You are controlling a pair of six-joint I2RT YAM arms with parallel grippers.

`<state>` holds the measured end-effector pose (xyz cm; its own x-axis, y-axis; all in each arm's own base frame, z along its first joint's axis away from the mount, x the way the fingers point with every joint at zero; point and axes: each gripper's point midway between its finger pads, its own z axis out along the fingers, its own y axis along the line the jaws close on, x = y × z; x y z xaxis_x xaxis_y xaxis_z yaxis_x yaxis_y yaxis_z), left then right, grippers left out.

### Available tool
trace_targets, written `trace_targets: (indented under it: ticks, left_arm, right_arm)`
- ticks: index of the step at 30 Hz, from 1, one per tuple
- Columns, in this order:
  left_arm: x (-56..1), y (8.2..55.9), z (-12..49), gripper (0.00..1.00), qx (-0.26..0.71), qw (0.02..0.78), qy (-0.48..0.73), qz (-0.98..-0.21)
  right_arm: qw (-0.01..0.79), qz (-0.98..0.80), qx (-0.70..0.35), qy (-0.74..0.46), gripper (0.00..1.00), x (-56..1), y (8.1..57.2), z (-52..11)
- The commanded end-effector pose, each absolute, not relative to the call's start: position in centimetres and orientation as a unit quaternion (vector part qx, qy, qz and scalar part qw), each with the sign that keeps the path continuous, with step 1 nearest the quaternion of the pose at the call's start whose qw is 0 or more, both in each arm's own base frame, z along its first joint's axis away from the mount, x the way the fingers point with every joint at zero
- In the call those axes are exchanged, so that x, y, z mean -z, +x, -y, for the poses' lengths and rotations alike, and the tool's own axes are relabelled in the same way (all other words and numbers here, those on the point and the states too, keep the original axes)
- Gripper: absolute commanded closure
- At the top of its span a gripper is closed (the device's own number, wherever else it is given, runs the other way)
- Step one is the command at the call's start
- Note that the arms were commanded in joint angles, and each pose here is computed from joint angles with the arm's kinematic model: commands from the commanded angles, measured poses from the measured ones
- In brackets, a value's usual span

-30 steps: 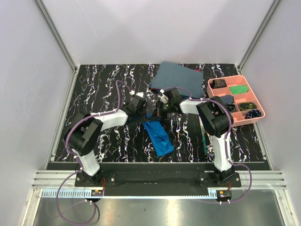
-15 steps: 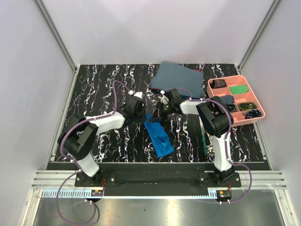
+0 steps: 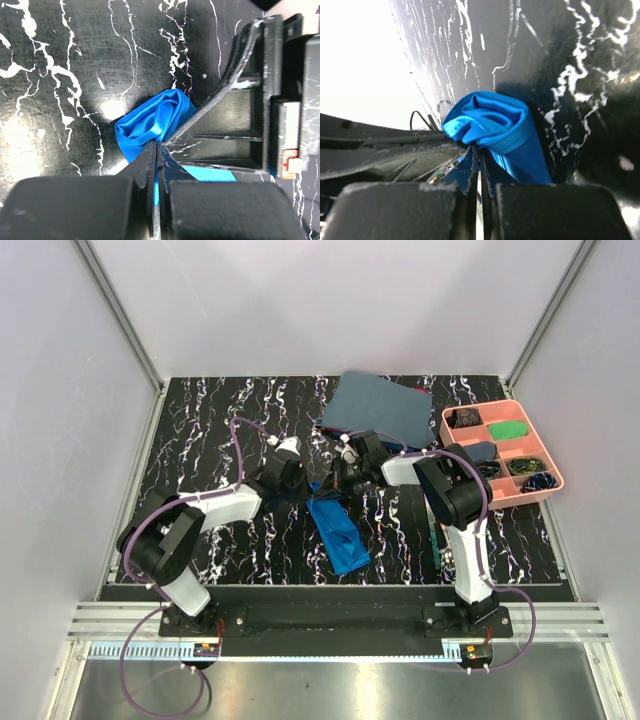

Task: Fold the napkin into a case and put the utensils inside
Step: Stuff the top corner of the smaller-rectangle-folded napkin at the center of the board.

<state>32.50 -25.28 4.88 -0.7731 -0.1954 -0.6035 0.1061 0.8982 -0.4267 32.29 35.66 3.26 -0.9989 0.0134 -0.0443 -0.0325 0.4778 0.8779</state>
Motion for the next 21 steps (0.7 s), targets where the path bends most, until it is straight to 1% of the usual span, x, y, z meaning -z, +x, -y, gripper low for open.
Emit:
trace_targets:
  ticks: [1,3,5,6,7,9,10,12,15,17,21]
  left_arm:
    - [-6.9,32.9,27.1,1.00,0.273,0.358,-0.027,-0.892]
    - [-6.9,32.7,27.9,1.00,0.291,0.352,-0.028,-0.889]
    - [-6.4,32.7,27.6,1.00,0.284,0.347,-0.036,-0.893]
    - [-6.1,32.6,27.4,1.00,0.278,0.345,-0.036,-0.896]
    - [-5.6,32.5,27.1,1.00,0.273,0.343,-0.036,-0.898]
    - [-5.2,32.4,26.9,1.00,0.280,0.336,-0.043,-0.898]
    - [-5.2,32.4,26.9,1.00,0.281,0.336,-0.045,-0.898]
    - [-5.2,32.4,26.9,1.00,0.287,0.339,-0.052,-0.894]
    - [-5.1,32.4,27.0,1.00,0.293,0.339,-0.061,-0.892]
    - [-5.3,32.3,27.0,1.00,0.293,0.338,-0.066,-0.892]
    - [-5.5,32.3,26.6,1.00,0.283,0.341,-0.063,-0.894]
  right_arm:
    - [0.024,-0.836,-0.548,-0.010,1.00,-4.8,32.9,-37.7]
    - [0.015,-0.831,-0.557,-0.009,1.00,-4.9,32.8,-38.2]
    - [0.017,-0.830,-0.557,-0.007,0.98,-4.4,33.2,-38.6]
    - [0.001,-0.844,-0.535,0.012,0.97,-2.5,33.2,-38.2]
    - [0.009,-0.843,-0.538,-0.011,0.97,-2.8,33.8,-38.5]
    - [0.005,-0.844,-0.536,-0.010,0.96,-3.1,34.0,-37.7]
    - [0.036,-0.857,-0.514,-0.021,0.88,-2.7,34.7,-37.3]
    - [0.041,-0.878,-0.476,-0.034,0.82,-2.7,35.2,-36.6]
    - [0.047,-0.873,-0.484,-0.043,0.81,-3.7,35.4,-36.1]
    - [0.058,-0.877,-0.475,-0.045,0.79,-4.2,35.3,-35.7]
    - [0.049,-0.873,-0.483,-0.050,0.75,-5.5,34.2,-35.1]
